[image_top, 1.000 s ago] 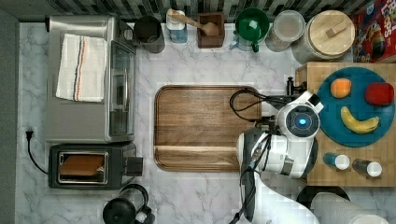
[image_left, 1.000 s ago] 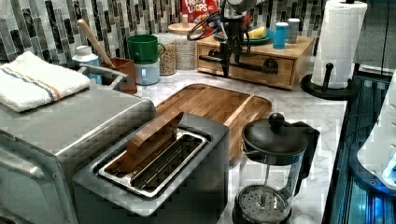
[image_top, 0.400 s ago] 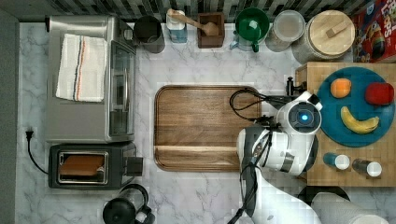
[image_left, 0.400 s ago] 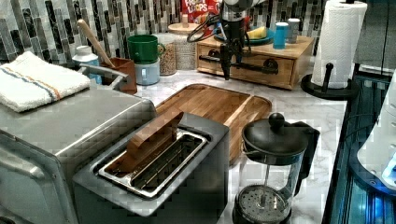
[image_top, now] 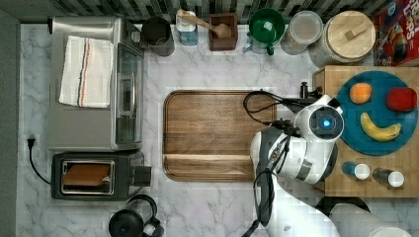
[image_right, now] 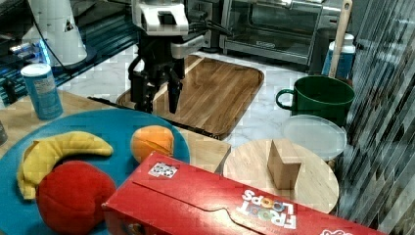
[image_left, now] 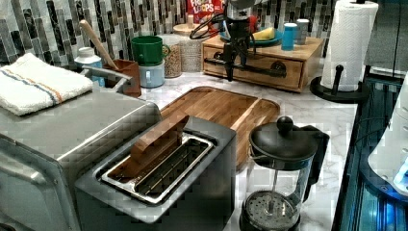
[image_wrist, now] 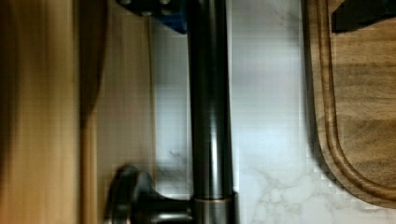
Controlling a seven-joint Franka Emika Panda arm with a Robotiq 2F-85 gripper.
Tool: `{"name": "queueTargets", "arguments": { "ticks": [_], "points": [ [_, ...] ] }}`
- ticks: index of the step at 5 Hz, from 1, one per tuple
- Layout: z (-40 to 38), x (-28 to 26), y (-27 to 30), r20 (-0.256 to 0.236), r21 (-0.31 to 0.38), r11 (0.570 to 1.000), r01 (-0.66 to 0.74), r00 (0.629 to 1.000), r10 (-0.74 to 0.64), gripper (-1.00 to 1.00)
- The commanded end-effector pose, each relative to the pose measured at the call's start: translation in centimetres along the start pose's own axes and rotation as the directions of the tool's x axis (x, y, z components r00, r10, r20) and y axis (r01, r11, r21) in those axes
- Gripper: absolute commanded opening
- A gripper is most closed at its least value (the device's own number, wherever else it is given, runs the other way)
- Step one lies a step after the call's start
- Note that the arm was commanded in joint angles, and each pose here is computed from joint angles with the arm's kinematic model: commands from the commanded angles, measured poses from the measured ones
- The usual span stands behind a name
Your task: Open the drawer.
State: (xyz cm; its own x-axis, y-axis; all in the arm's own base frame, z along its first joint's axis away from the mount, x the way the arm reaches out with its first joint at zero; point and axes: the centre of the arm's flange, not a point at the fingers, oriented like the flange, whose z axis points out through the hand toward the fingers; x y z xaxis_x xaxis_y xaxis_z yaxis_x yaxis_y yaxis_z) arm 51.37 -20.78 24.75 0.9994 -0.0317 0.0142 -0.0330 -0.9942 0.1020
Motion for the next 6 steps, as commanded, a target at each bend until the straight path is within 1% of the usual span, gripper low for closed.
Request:
{"name": "queueTargets", "arguments": {
  "ticks": [1,2,3,5,6],
  "points": [
    [-1.3,4.0,-18.7,-0.059,0.002,0.983,0.186,0.981,-0.185,1.0],
    [-2.7,3.9,-20.4,-0.016,0.01,0.989,0.146,0.989,-0.146,1.0],
    [-3.5,3.8,-21.8,0.001,0.013,0.991,0.136,0.991,-0.136,1.0],
    [-3.8,4.6,-24.8,0.016,0.05,0.996,0.069,0.997,-0.07,1.0],
    [-4.1,4.7,-26.4,0.006,0.049,0.998,0.039,0.999,-0.039,1.0]
  ]
}}
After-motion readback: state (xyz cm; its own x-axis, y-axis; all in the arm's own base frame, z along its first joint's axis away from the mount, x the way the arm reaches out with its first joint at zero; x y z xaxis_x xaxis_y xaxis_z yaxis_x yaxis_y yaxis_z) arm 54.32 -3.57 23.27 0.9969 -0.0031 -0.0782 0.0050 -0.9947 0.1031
